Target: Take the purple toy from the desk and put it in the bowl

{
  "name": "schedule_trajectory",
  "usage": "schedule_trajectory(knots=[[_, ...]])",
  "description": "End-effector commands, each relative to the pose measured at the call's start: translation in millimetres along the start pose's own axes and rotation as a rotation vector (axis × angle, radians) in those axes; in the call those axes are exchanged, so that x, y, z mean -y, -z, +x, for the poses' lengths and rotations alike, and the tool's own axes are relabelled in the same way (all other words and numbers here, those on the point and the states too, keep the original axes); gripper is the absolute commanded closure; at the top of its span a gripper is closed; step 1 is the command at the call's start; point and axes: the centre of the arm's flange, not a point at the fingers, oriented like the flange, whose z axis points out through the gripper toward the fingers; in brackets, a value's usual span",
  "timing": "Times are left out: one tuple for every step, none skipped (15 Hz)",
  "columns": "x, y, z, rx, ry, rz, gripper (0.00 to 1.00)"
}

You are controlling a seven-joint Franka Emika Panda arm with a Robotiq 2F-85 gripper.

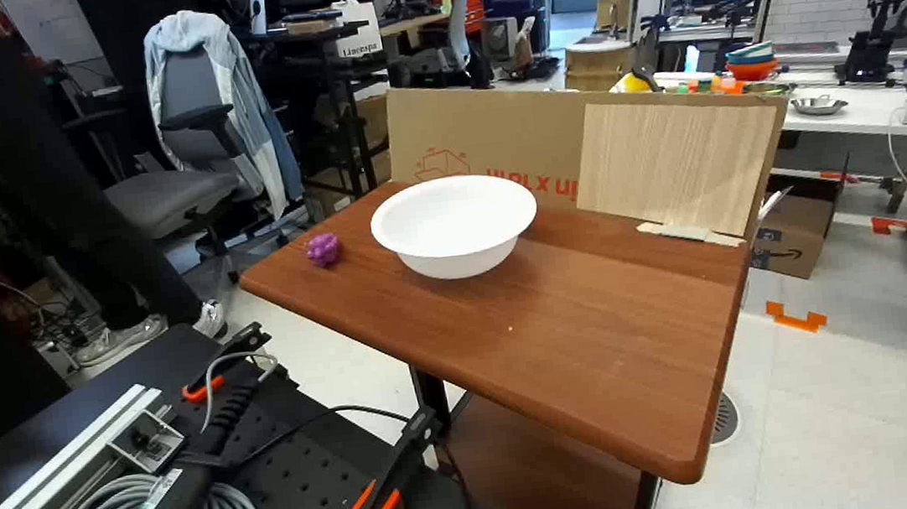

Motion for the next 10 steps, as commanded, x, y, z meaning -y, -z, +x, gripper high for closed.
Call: schedule_trajectory(knots=[[0,0,0,0.000,0.000,0.000,0.00],[0,0,0,-0.001,0.000,0.000,0.00],[0,0,0,-0.001,0.000,0.000,0.00],[0,0,0,-0.001,0.000,0.000,0.00],[0,0,0,-0.001,0.000,0.000,0.00],[0,0,0,-0.001,0.000,0.000,0.00],[0,0,0,-0.001,0.000,0.000,0.00],[0,0,0,-0.001,0.000,0.000,0.00],[4,0,8,0.023,0.055,0.011,0.00],[9,-1,12,0.037,0.127,0.032,0.00]])
